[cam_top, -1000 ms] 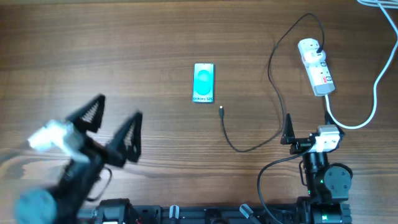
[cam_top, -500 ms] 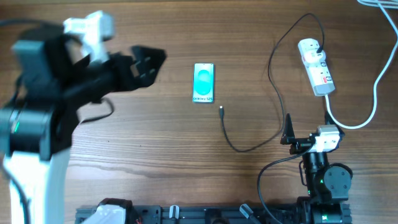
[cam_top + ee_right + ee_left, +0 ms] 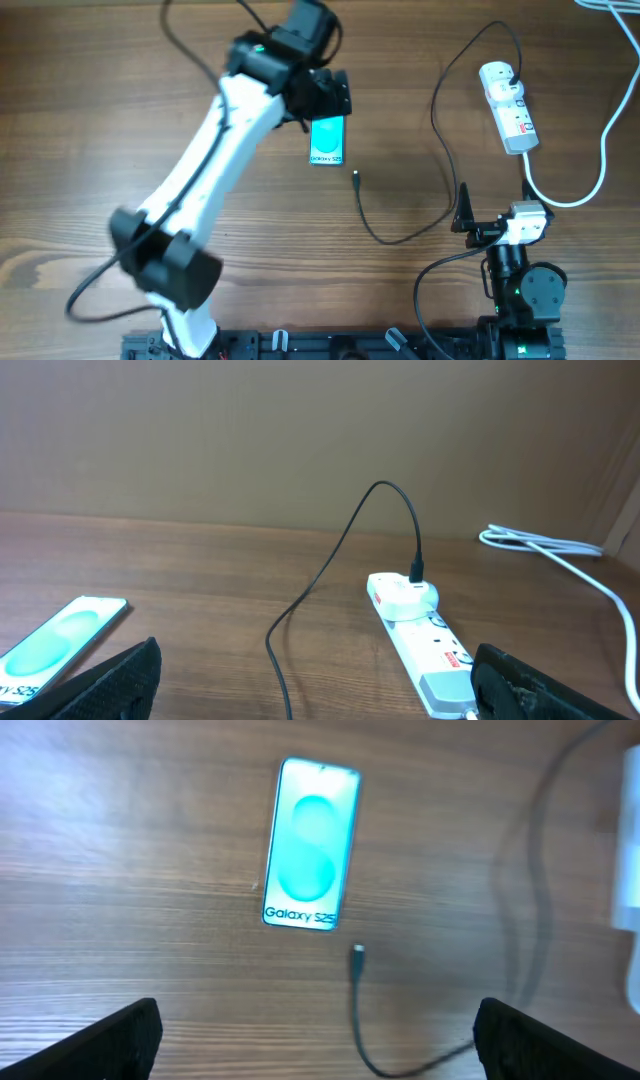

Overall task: Plug charger to phone and switch on socket
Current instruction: 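Move the left gripper forward over the blue phone and lower it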

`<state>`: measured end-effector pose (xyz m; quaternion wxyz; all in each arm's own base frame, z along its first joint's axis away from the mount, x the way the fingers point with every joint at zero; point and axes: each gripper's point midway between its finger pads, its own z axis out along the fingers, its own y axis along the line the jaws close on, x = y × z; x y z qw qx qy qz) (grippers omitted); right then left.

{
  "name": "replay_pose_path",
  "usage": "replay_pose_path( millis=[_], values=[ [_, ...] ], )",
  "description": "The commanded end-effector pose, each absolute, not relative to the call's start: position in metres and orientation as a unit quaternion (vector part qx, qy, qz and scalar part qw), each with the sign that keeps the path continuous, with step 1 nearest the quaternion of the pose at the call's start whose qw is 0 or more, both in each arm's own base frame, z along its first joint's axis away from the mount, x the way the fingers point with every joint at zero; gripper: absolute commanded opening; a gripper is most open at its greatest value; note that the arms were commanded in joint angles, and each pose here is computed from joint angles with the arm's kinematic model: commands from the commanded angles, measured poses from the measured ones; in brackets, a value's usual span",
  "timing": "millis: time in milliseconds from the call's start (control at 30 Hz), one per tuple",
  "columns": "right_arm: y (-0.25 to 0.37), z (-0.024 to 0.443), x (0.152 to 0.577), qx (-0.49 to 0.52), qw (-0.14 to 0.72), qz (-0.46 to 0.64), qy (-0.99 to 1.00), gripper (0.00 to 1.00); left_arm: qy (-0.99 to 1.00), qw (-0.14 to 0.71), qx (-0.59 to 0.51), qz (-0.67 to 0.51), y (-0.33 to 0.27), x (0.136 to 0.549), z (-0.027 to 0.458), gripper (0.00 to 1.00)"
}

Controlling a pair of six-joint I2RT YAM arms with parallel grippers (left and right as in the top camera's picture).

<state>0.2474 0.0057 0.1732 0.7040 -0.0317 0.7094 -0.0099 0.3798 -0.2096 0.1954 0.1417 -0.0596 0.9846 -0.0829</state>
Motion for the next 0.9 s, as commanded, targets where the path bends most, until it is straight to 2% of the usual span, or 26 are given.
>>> replay_pose_path(
  millis=[0, 267, 667, 867],
  values=[
    [0.006, 0.174, 0.247, -0.038, 0.705, -0.015, 0.708, 1.00, 0.988, 0.125, -0.069, -0.052, -0.210, 0.388, 0.168, 1.00],
    [0.006, 0.174, 0.247, -0.039, 0.705, -0.015, 0.708, 1.00, 0.994, 0.100, -0.030, -0.031, -0.218, 0.402, 0.121, 1.00],
    [0.006, 0.174, 0.247, -0.039, 0.705, -0.015, 0.708, 1.00, 0.989, 0.136, -0.028, -0.053, -0.231, 0.426, 0.114, 1.00],
    [0.006, 0.174, 0.247, -0.038, 0.705, -0.015, 0.708, 0.99, 0.989, 0.137, -0.004, -0.053, -0.237, 0.435, 0.094, 1.00]
  ],
)
